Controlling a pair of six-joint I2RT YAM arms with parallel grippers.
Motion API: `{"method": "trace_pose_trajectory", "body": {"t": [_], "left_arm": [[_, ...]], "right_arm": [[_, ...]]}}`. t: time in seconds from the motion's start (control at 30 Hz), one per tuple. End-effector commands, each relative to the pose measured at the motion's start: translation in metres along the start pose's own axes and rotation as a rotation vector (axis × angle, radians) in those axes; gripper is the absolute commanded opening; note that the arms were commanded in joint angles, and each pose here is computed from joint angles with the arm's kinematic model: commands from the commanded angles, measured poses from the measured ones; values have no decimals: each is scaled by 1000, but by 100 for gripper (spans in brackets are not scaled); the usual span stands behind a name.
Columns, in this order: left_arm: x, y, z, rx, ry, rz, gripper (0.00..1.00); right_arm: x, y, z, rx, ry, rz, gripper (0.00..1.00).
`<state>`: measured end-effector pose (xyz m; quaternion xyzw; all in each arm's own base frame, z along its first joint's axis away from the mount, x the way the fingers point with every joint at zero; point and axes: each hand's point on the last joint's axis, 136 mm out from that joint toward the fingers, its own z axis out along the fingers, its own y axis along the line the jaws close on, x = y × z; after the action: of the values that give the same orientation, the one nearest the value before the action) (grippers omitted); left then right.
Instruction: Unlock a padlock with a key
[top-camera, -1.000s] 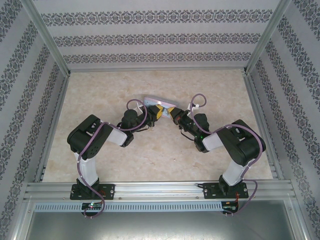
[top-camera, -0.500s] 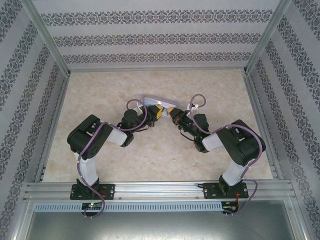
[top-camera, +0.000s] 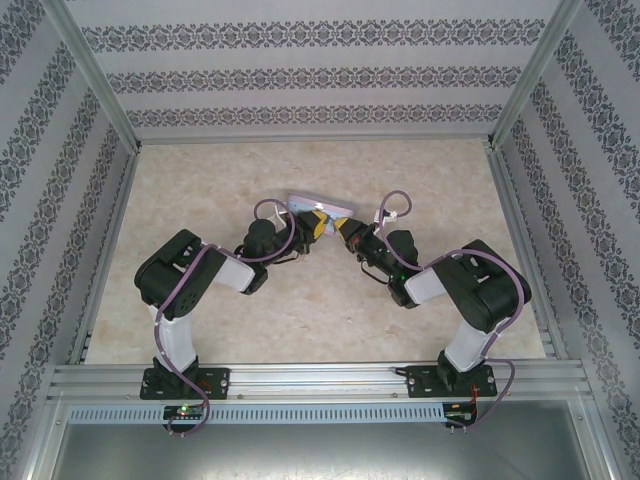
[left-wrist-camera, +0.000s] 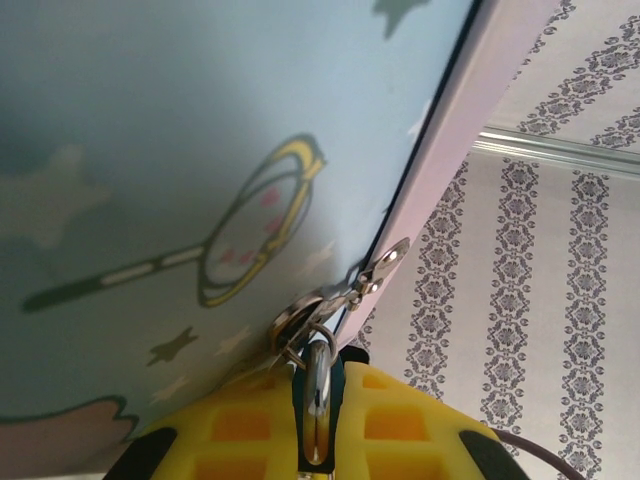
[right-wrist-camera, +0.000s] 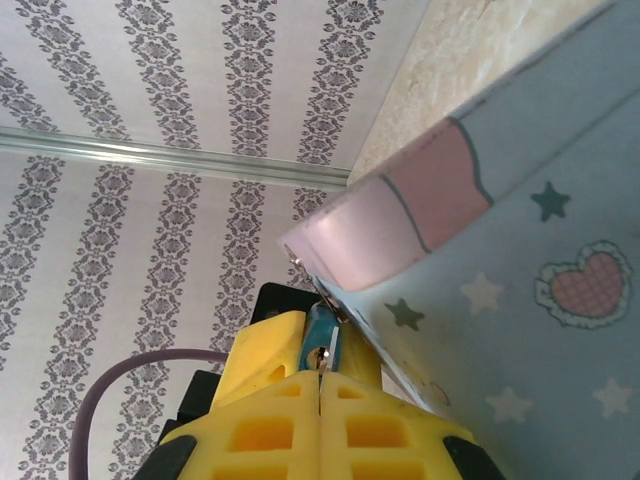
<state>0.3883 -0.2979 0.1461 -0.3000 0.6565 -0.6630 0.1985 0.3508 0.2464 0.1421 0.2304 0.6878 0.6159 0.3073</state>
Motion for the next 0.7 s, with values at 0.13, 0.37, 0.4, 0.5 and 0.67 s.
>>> {"method": "trace_pose_trajectory", "body": {"t": [0.13,0.37,0.4,0.5,0.67], "left_arm": [[19,-27,1,91,73,48,0],[20,-24,2,81,80,54,0],[20,-23,2,79,82,53,0],[21,-24,1,80,84,54,0],[21,-24,2,81,87,53,0]], "right_arm": [[-1,12,-13,-51,14,-24,0],[-3,9,-23,-44,12,-30,0],[-3,10,-23,-47,13,-32,0],[-3,14,-20,-56,20,-32,0],[0,20,-13,-74,37,-31,0]]}}
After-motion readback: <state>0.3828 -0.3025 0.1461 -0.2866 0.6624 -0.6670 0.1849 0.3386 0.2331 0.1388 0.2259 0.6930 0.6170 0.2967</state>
